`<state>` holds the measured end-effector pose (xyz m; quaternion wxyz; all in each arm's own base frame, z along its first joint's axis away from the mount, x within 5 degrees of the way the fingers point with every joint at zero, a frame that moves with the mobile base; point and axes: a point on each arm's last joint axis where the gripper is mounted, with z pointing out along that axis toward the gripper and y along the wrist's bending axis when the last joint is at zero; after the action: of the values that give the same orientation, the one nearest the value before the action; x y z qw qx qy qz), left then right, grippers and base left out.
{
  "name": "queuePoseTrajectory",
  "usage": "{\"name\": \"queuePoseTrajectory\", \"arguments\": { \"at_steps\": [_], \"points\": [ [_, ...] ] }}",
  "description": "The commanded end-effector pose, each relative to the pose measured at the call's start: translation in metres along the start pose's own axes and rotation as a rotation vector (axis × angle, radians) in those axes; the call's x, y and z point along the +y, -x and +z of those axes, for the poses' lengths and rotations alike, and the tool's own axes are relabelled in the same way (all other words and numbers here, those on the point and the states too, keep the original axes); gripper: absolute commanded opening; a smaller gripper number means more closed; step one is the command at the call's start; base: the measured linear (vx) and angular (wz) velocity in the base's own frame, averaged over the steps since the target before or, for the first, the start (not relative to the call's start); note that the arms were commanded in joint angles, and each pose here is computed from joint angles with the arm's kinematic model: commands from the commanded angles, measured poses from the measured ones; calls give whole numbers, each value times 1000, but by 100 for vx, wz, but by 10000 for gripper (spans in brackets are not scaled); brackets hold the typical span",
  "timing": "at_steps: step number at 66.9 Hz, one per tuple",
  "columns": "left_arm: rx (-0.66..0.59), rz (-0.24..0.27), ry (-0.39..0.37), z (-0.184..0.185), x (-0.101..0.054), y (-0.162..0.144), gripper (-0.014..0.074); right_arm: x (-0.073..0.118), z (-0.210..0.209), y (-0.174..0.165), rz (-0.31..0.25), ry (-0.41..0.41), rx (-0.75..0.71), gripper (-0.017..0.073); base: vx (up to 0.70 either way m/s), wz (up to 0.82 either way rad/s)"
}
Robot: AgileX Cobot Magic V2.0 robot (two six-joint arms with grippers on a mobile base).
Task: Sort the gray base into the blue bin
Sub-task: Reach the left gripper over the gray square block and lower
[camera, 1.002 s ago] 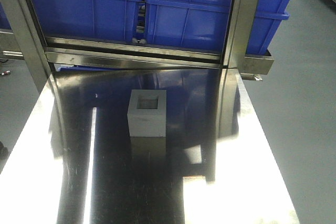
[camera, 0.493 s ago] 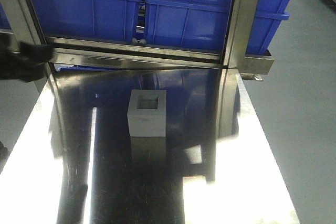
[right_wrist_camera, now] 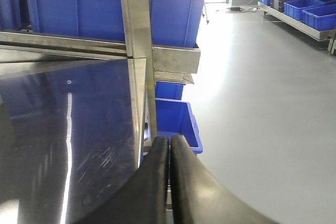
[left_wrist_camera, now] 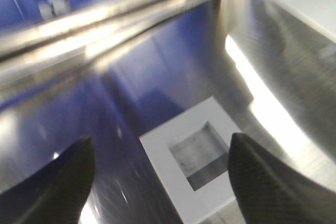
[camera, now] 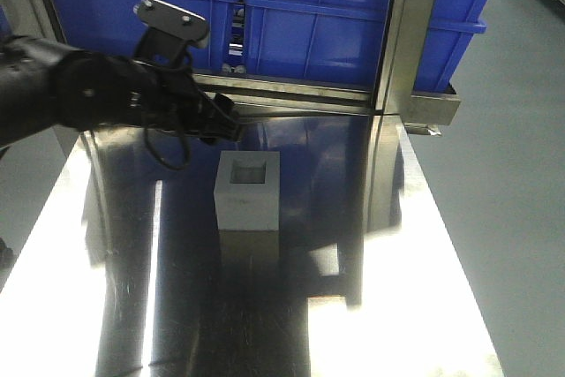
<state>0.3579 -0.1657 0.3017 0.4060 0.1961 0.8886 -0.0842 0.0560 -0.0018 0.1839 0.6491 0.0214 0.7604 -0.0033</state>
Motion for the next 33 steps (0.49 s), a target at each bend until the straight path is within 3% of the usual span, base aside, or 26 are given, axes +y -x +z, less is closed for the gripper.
{"name": "queuePoseTrajectory", "arguments": {
  "at_steps": [1,18,33],
  "points": [
    [-68,-78,36,-8,0,26,512,0,1,5,-16,0,-52,-5,0,0],
    [2,-103,39,24,-1,27,542,0,1,5,-16,0,-52,-5,0,0],
    [61,-184,-7,55,-6,13,638,0,1,5,-16,0,-52,-5,0,0]
  ]
}}
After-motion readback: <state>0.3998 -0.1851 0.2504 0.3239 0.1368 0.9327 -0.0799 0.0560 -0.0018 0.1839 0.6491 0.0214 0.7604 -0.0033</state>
